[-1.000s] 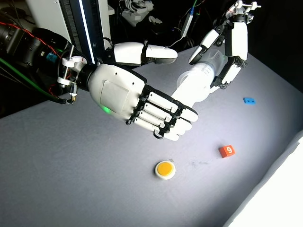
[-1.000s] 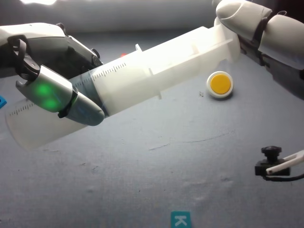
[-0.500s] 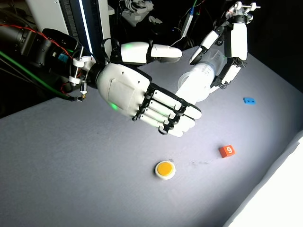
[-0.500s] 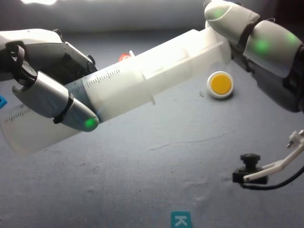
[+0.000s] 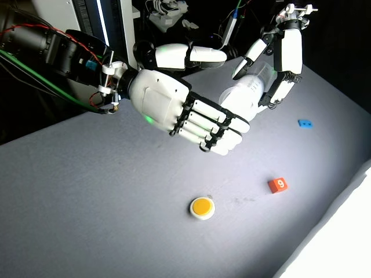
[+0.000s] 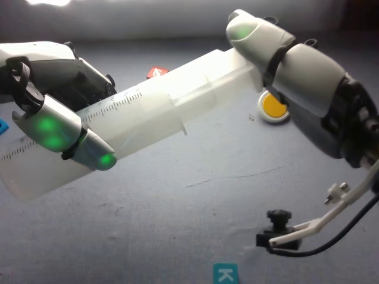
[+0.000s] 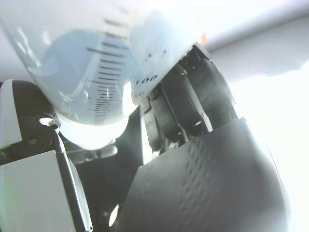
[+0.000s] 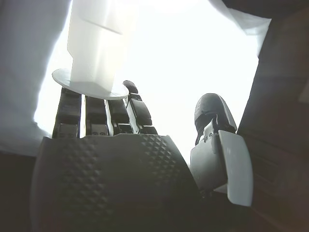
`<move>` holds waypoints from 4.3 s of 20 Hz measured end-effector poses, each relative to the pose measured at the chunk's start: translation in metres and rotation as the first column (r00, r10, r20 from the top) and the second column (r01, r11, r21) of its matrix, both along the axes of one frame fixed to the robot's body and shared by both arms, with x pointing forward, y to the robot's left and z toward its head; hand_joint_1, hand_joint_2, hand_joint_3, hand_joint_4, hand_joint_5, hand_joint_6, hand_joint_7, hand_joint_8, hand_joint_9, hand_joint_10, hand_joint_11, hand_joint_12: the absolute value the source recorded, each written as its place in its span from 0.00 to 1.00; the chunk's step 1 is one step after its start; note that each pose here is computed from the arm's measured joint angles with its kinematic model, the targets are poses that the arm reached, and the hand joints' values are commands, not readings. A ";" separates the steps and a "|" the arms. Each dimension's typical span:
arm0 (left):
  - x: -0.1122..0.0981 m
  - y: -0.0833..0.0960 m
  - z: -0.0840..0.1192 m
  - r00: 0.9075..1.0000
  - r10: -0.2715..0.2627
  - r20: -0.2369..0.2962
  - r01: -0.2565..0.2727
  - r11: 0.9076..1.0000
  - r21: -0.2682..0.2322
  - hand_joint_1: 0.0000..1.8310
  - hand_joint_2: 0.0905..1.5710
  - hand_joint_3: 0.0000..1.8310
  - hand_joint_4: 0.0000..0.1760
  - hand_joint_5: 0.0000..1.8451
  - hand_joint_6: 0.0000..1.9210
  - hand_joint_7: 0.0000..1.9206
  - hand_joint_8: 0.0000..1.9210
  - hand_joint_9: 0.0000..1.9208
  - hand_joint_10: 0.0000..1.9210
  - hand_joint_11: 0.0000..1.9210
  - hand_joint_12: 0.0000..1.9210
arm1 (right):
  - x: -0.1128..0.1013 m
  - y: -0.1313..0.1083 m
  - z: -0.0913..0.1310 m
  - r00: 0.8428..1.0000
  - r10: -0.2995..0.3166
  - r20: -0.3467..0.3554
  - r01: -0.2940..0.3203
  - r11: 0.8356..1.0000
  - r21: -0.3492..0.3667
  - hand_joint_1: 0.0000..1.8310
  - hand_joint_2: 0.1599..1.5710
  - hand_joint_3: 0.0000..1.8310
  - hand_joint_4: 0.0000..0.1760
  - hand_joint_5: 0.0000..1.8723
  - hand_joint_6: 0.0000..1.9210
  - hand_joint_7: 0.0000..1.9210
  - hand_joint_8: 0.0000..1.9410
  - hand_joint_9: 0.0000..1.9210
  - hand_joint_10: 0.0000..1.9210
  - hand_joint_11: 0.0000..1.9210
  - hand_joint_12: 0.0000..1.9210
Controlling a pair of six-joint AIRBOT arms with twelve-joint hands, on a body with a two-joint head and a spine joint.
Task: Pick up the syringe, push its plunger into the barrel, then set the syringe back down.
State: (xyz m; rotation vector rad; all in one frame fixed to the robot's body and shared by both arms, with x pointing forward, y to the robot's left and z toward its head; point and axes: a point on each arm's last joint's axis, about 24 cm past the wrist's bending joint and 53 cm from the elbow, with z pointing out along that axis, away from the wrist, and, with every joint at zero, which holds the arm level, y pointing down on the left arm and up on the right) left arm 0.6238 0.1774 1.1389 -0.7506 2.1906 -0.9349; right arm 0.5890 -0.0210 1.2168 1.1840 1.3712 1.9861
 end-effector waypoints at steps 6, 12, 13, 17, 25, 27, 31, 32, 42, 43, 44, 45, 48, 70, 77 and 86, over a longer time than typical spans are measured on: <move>-0.001 0.004 -0.005 1.000 0.000 -0.010 0.000 1.000 0.030 0.67 0.69 0.00 0.00 0.49 0.61 0.59 0.39 0.58 0.35 0.39 0.72 | -0.013 0.030 -0.010 0.998 0.048 -0.040 -0.047 0.998 0.032 0.00 0.73 0.00 0.00 0.00 0.00 0.00 0.00 0.00 0.00 0.00 0.00; -0.002 0.006 -0.007 1.000 -0.001 -0.016 0.002 0.999 0.045 0.67 0.68 0.00 0.00 0.49 0.56 0.59 0.42 0.59 0.36 0.40 0.73 | -0.031 0.058 -0.017 0.991 0.118 -0.068 -0.115 0.993 0.038 0.00 0.72 0.00 0.00 0.01 0.00 0.00 0.00 0.00 0.00 0.00 0.00; -0.002 0.005 -0.007 1.000 -0.003 -0.016 0.004 0.999 0.047 0.67 0.68 0.00 0.00 0.49 0.56 0.59 0.42 0.59 0.36 0.40 0.73 | -0.035 0.063 -0.017 0.988 0.135 -0.075 -0.132 0.990 0.041 0.00 0.72 0.00 0.00 0.01 0.00 0.00 0.00 0.00 0.00 0.00 0.00; -0.003 0.007 -0.009 1.000 -0.007 -0.017 0.009 0.998 0.064 0.67 0.69 0.00 0.00 0.48 0.60 0.57 0.44 0.57 0.36 0.40 0.71 | -0.045 0.075 -0.020 0.980 0.179 -0.093 -0.176 0.984 0.038 0.00 0.72 0.00 0.00 0.00 0.00 0.00 0.00 0.00 0.00 0.00 0.00; -0.002 0.002 -0.006 1.000 -0.015 0.000 0.015 0.999 0.045 0.67 0.69 0.00 0.00 0.48 0.61 0.58 0.40 0.58 0.32 0.40 0.67 | -0.047 0.061 -0.011 0.983 0.175 -0.050 -0.175 0.985 0.004 0.00 0.73 0.00 0.00 0.00 0.00 0.00 0.00 0.00 0.00 0.00 0.00; -0.001 -0.005 -0.001 1.000 -0.025 0.016 0.025 0.999 0.020 0.67 0.69 0.00 0.00 0.47 0.62 0.57 0.42 0.59 0.32 0.40 0.68 | -0.042 0.045 -0.004 0.987 0.158 0.003 -0.158 0.987 -0.038 0.00 0.73 0.00 0.00 0.00 0.00 0.00 0.00 0.00 0.00 0.00 0.00; 0.001 -0.013 0.005 0.999 -0.030 0.033 0.031 0.999 -0.020 0.67 0.69 0.00 0.00 0.48 0.62 0.57 0.41 0.59 0.31 0.41 0.68 | -0.031 0.016 0.009 0.989 0.129 0.068 -0.122 0.988 -0.099 0.00 0.73 0.00 0.00 0.00 0.00 0.00 0.00 0.00 0.00 0.00 0.00; 0.002 -0.014 0.007 0.999 -0.029 0.038 0.030 0.999 -0.032 0.67 0.69 0.00 0.00 0.48 0.62 0.57 0.41 0.58 0.31 0.40 0.68 | -0.030 0.011 0.011 0.989 0.131 0.074 -0.122 0.985 -0.120 0.00 0.73 0.00 0.00 0.00 0.00 0.00 0.00 0.00 0.00 0.00 0.00; 0.000 -0.017 -0.010 0.997 -0.066 0.033 0.065 0.997 0.042 0.67 0.70 0.00 0.00 0.47 0.64 0.56 0.42 0.58 0.32 0.38 0.71 | -0.014 -0.059 0.031 0.904 0.197 0.379 0.007 0.881 -0.473 0.00 0.73 0.00 0.00 0.00 0.00 0.00 0.00 0.00 0.00 0.00 0.00; 0.001 -0.018 -0.015 0.997 -0.076 0.029 0.074 0.996 0.056 0.67 0.70 0.00 0.00 0.46 0.65 0.57 0.41 0.58 0.32 0.38 0.71 | -0.016 -0.064 0.027 0.887 0.237 0.397 0.013 0.846 -0.533 0.00 0.73 0.00 0.00 0.00 0.00 0.00 0.00 0.00 0.00 0.00 0.00; 0.003 -0.020 -0.022 0.996 -0.086 0.025 0.084 0.994 0.076 0.67 0.70 0.00 0.00 0.46 0.65 0.57 0.41 0.58 0.32 0.38 0.71 | -0.015 -0.070 0.023 0.877 0.257 0.406 0.025 0.819 -0.573 0.00 0.73 0.00 0.00 0.00 0.00 0.00 0.00 0.00 0.00 0.00 0.00; 0.005 -0.019 -0.027 0.996 -0.090 0.021 0.088 0.992 0.093 0.67 0.70 0.00 0.00 0.46 0.64 0.57 0.42 0.59 0.32 0.38 0.71 | -0.014 -0.073 0.020 0.875 0.265 0.405 0.031 0.805 -0.593 0.00 0.73 0.00 0.00 0.00 0.00 0.00 0.00 0.00 0.00 0.00 0.00; 0.008 -0.015 -0.046 0.994 -0.105 0.005 0.104 0.984 0.143 0.67 0.70 0.00 0.00 0.47 0.63 0.56 0.43 0.58 0.33 0.38 0.71 | -0.004 -0.083 0.010 0.895 0.248 0.371 0.038 0.786 -0.617 0.00 0.73 0.00 0.00 0.00 0.00 0.00 0.00 0.00 0.00 0.00 0.00; 0.026 -0.034 -0.108 0.982 -0.187 -0.022 0.187 0.960 0.207 0.53 0.68 0.00 0.00 0.32 0.05 0.38 0.03 0.38 0.07 0.16 0.59 | -0.017 -0.052 -0.020 0.885 0.334 0.325 -0.041 0.750 -0.660 0.00 0.73 0.00 0.00 0.00 0.00 0.00 0.00 0.00 0.00 0.00 0.00; 0.020 -0.038 -0.106 0.980 -0.199 -0.020 0.199 0.960 0.197 0.38 0.52 0.00 0.00 0.00 0.00 0.00 0.00 0.00 0.00 0.00 0.16 | -0.017 -0.053 -0.019 0.886 0.331 0.325 -0.040 0.752 -0.658 0.00 0.73 0.00 0.00 0.01 0.00 0.00 0.00 0.00 0.00 0.00 0.00; 0.031 -0.027 -0.030 0.909 -0.336 0.246 0.271 0.926 0.262 0.34 0.46 0.00 0.00 0.00 0.00 0.00 0.00 0.00 0.00 0.00 0.00 | -0.017 -0.053 -0.019 0.885 0.331 0.327 -0.039 0.752 -0.658 0.00 0.73 0.00 0.00 0.00 0.00 0.00 0.00 0.00 0.00 0.00 0.00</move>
